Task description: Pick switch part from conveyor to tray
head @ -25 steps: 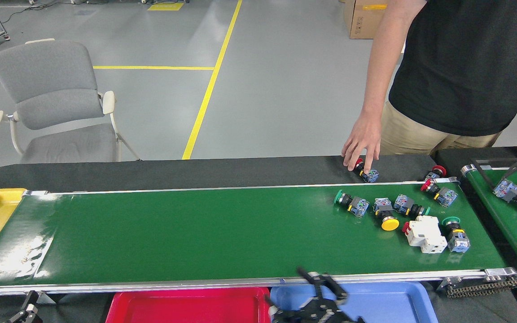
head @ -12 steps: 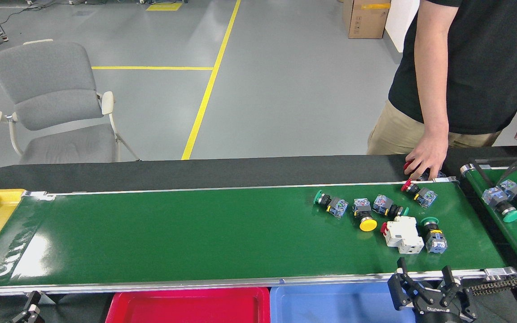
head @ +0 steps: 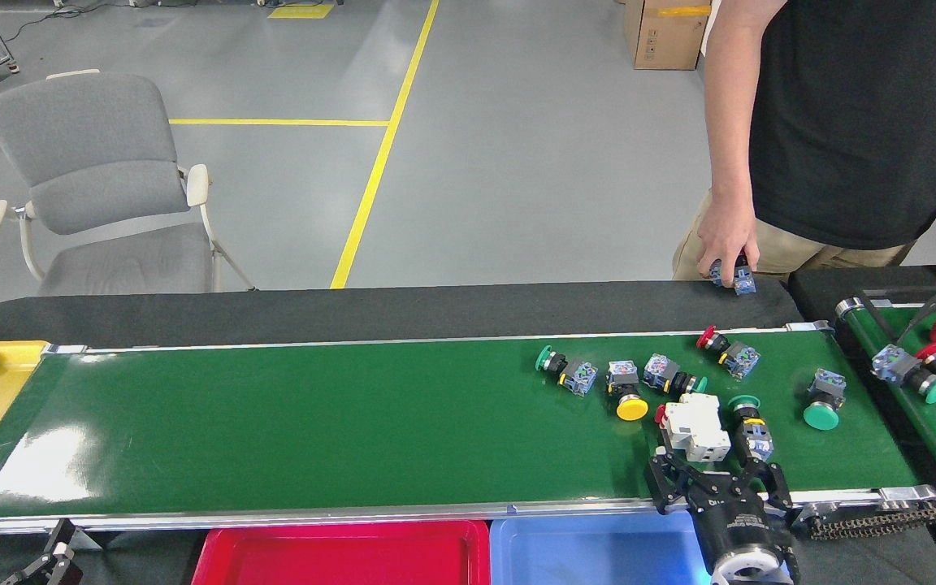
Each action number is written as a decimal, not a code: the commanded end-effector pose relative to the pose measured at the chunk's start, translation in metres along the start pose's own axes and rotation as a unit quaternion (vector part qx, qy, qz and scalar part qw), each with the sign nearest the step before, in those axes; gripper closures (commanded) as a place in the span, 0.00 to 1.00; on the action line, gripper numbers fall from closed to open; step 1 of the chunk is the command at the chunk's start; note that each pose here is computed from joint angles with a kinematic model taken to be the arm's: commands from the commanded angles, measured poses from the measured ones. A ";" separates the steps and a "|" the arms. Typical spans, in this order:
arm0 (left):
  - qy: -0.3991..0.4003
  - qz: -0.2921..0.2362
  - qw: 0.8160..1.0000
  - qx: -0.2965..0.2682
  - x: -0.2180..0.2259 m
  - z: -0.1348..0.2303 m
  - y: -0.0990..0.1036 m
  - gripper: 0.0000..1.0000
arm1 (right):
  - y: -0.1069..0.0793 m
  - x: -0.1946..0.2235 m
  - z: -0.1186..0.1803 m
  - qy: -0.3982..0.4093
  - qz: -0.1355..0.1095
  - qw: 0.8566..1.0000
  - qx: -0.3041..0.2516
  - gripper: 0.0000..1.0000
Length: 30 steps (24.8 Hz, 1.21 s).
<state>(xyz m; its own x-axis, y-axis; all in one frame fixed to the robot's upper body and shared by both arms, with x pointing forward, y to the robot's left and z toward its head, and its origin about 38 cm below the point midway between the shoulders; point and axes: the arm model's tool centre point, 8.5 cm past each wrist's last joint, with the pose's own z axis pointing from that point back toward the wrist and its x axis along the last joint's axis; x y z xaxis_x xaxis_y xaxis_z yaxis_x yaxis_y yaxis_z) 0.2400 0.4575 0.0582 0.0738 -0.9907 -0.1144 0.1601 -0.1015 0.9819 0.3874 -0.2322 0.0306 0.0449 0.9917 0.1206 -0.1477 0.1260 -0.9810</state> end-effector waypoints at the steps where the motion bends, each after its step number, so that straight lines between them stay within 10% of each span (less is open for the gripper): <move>1: 0.000 -0.006 1.000 0.008 -0.001 -0.002 0.006 0.00 | -0.006 0.011 -0.010 -0.009 -0.002 1.000 -0.004 0.02; 8: -0.003 -0.004 1.000 0.007 0.003 -0.003 0.005 0.00 | -0.006 0.026 -0.011 -0.031 0.008 0.999 -0.001 0.87; 13: 0.002 -0.004 1.000 0.005 0.000 0.000 0.004 0.00 | -0.021 0.026 0.028 -0.110 0.029 0.993 -0.036 0.98; 17: 0.001 -0.004 1.000 0.010 0.001 0.000 0.007 0.00 | -0.010 0.025 0.091 -0.159 0.030 0.986 -0.037 0.87; 21: -0.010 -0.018 0.999 0.032 0.009 -0.001 0.025 0.00 | 0.016 0.011 0.140 -0.176 0.007 0.983 -0.055 0.01; 30: -0.172 -0.015 0.983 0.061 0.160 -0.058 0.066 0.00 | 0.014 -0.022 0.134 -0.064 -0.048 0.995 -0.055 0.01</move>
<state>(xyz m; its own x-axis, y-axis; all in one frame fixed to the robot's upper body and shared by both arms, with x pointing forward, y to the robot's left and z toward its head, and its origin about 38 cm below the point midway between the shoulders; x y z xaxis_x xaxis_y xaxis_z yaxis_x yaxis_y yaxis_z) 0.3106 0.3110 0.0909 -0.2639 -0.9597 -0.0967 0.0341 -0.1095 0.9934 0.2447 -0.2442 0.0293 -0.1150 0.9665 0.2296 -0.0467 0.2257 -0.9731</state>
